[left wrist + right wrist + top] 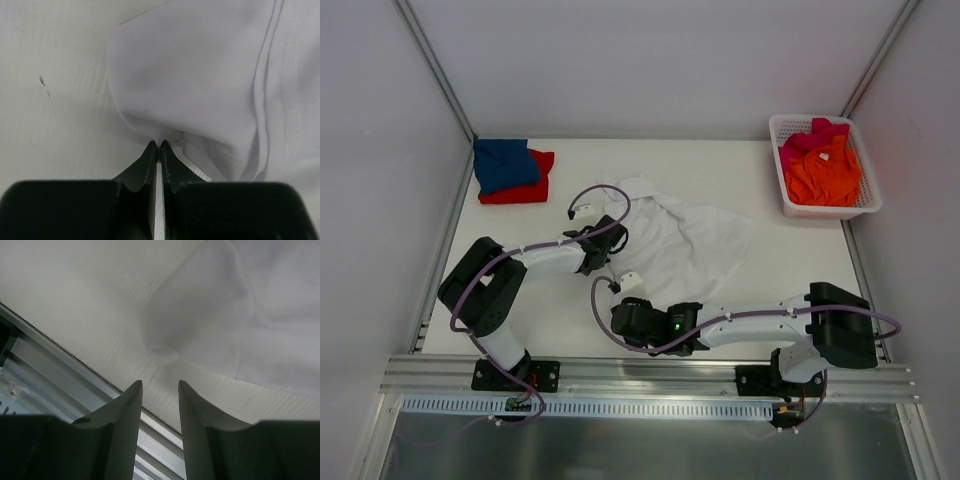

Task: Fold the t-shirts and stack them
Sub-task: Flatten the tshirt out

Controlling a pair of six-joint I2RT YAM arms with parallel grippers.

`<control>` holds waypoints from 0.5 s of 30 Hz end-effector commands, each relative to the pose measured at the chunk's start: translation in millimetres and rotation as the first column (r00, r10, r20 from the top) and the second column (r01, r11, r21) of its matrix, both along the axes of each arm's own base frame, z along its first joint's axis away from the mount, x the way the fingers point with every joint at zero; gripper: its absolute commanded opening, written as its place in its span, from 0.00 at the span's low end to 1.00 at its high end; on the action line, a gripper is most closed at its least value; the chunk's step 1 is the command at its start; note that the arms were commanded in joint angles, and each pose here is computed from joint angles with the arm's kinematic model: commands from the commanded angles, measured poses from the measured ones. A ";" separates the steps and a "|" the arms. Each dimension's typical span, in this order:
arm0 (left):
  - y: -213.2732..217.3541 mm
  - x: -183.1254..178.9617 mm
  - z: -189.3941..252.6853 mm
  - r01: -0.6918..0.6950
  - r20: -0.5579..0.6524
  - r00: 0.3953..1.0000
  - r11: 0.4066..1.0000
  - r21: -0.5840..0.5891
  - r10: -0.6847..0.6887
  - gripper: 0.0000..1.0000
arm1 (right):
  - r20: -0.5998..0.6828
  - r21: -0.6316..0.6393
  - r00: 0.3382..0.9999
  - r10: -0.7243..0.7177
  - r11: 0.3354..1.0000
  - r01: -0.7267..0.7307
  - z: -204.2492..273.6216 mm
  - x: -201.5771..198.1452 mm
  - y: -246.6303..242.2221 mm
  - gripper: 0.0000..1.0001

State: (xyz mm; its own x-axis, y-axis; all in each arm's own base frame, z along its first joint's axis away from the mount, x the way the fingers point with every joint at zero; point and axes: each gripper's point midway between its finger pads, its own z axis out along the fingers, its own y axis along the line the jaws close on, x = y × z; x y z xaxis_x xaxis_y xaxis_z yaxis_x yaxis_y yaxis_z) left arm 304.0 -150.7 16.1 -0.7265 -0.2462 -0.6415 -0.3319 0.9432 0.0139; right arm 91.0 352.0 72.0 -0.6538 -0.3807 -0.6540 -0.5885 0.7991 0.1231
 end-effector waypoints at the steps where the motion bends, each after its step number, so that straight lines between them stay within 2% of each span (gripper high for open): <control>1: 18.0 -19.6 -12.3 0.007 -0.080 0.997 0.998 0.060 -0.002 0.00 | 0.047 0.033 0.999 0.000 0.999 -0.001 17.9 6.1 12.7 0.39; 15: 14.1 -15.7 -8.5 0.016 -0.073 0.997 0.999 0.050 -0.012 0.00 | -0.027 0.081 0.998 0.056 0.995 -0.054 3.7 -43.3 34.6 0.37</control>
State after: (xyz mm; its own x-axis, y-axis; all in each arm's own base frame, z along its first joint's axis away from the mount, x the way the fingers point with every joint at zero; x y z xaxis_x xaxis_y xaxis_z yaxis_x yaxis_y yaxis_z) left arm 304.0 -150.7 16.2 -0.7266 -0.2456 -0.6417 -0.3313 0.9434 0.0141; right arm 57.2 367.4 67.6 -0.6389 -0.4057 -0.6536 -0.6353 0.7574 0.1508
